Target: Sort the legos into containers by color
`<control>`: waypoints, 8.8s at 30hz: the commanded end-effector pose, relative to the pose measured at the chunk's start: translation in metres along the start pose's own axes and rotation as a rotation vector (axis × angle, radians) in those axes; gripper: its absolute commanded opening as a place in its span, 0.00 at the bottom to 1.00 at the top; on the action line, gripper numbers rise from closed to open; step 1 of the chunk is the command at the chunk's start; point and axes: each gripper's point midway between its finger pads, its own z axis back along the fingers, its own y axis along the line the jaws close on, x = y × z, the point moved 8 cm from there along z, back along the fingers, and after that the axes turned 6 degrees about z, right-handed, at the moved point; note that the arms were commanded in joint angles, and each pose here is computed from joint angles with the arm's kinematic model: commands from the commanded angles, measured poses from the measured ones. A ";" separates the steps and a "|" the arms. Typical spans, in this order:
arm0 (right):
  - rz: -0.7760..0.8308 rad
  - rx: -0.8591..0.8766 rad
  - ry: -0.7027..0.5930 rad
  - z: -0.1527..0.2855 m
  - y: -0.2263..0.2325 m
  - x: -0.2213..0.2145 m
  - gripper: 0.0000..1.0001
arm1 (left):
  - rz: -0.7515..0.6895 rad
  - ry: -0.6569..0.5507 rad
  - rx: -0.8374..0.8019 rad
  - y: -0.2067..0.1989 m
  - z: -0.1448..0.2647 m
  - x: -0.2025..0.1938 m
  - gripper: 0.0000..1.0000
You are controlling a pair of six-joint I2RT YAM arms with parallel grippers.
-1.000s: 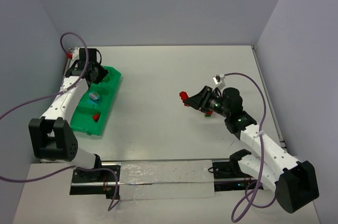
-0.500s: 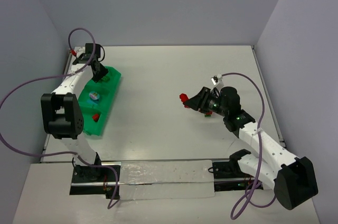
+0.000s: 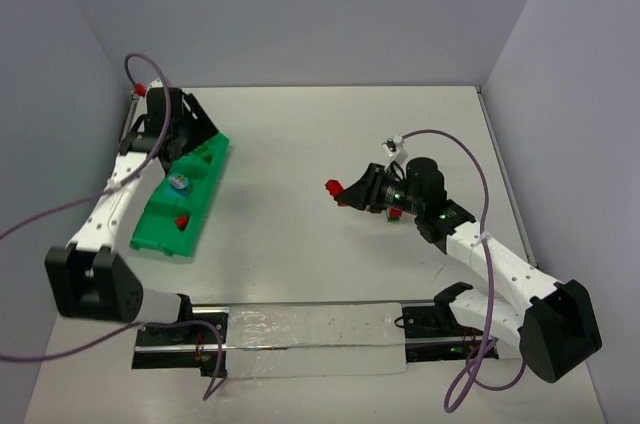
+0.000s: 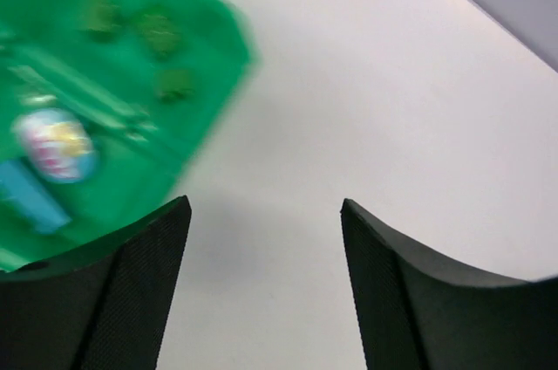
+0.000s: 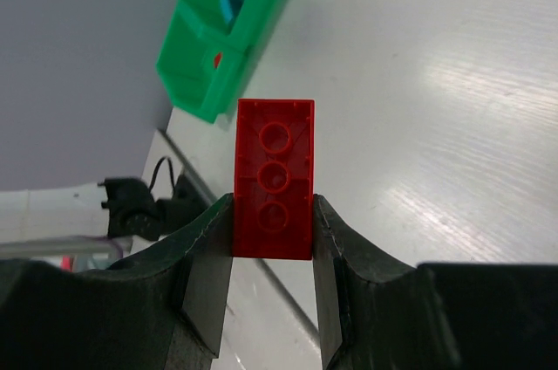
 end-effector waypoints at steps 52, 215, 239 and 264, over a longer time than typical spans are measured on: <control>0.269 0.608 0.153 -0.011 0.095 0.006 0.10 | -0.524 0.701 -1.479 -0.067 0.156 -0.147 0.00; -0.113 -1.048 -0.599 0.157 -0.080 0.063 0.89 | -0.760 0.385 -0.382 -0.255 0.047 -0.376 0.89; 0.036 -0.732 -0.478 0.130 -0.065 0.063 0.88 | -0.466 0.425 -0.609 -0.198 0.093 -0.241 0.00; 0.341 0.443 -0.151 0.080 0.034 0.044 0.90 | -0.257 0.547 -1.373 -0.135 0.181 -0.142 0.00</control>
